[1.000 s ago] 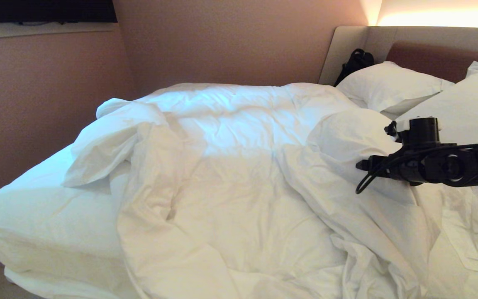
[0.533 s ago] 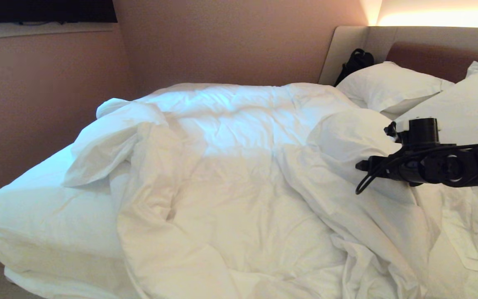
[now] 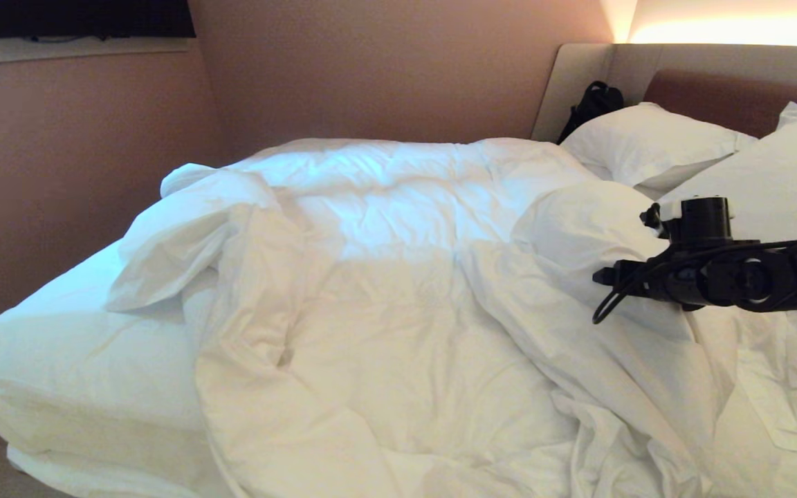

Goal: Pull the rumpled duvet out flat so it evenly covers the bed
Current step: Flatten the corners of the folded blanket

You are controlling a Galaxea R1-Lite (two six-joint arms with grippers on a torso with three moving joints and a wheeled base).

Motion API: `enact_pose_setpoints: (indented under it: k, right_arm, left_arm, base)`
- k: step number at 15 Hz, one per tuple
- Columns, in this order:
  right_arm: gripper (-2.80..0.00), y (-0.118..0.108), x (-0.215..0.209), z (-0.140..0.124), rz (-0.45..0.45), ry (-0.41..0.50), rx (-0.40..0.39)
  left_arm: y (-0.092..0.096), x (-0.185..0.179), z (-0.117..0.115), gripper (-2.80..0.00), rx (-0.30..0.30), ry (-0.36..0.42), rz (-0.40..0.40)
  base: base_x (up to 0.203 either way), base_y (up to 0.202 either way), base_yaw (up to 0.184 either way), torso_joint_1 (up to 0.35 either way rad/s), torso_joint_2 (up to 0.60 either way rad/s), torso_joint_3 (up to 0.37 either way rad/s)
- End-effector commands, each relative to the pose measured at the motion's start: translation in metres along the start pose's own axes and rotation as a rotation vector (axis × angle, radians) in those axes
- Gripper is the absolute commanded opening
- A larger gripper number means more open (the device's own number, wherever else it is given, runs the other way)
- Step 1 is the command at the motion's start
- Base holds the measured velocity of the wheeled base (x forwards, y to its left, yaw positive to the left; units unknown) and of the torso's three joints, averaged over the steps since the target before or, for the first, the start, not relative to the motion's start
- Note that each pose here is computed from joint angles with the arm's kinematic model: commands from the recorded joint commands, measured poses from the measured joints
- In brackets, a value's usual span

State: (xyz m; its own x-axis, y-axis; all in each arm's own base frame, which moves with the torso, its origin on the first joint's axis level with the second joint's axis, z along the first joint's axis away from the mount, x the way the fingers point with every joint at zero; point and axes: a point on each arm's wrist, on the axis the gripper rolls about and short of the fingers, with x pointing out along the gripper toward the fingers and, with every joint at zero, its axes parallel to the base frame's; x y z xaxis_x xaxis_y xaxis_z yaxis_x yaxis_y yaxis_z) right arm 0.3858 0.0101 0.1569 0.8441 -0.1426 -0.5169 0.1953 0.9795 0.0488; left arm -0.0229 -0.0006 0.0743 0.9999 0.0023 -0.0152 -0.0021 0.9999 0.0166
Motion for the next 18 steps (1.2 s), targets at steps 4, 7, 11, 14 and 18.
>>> enact_pose_setpoints:
  k: [4, 7, 11, 14, 18]
  right_arm:
    - [-2.8, 0.0002, -0.0001, 0.0002, 0.0, -0.002, 0.001]
    - [-2.8, 0.0002, -0.0001, 0.0002, 0.0, -0.002, 0.001]
    - [-2.8, 0.0008, 0.0013, -0.001, 0.0, 0.003, -0.001]
    - [-2.8, 0.0008, 0.0013, -0.001, 0.0, 0.003, -0.002]
    - [-2.8, 0.0008, 0.0013, -0.001, 0.0, 0.003, -0.002]
  left_arm:
    - [0.0, 0.0, -0.0001, -2.8, 0.0, 0.0, 0.0]
    - [0.0, 0.0, -0.0001, -2.8, 0.0, 0.0, -0.001]
    - [0.0, 0.0, -0.0001, -2.8, 0.0, 0.0, -0.001]
    - [0.0, 0.0, -0.0001, -2.8, 0.0, 0.0, -0.001]
    - [0.0, 0.0, -0.0001, -2.8, 0.0, 0.0, -0.001]
  base:
    - [0.0, 0.0, 0.0, 0.0, 0.0, 0.0]
    - [0.0, 0.0, 0.0, 0.0, 0.0, 0.0]
    - [0.0, 0.0, 0.0, 0.0, 0.0, 0.0]
    - [0.0, 0.0, 0.0, 0.0, 0.0, 0.0]
    - [0.0, 0.0, 0.0, 0.0, 0.0, 0.0]
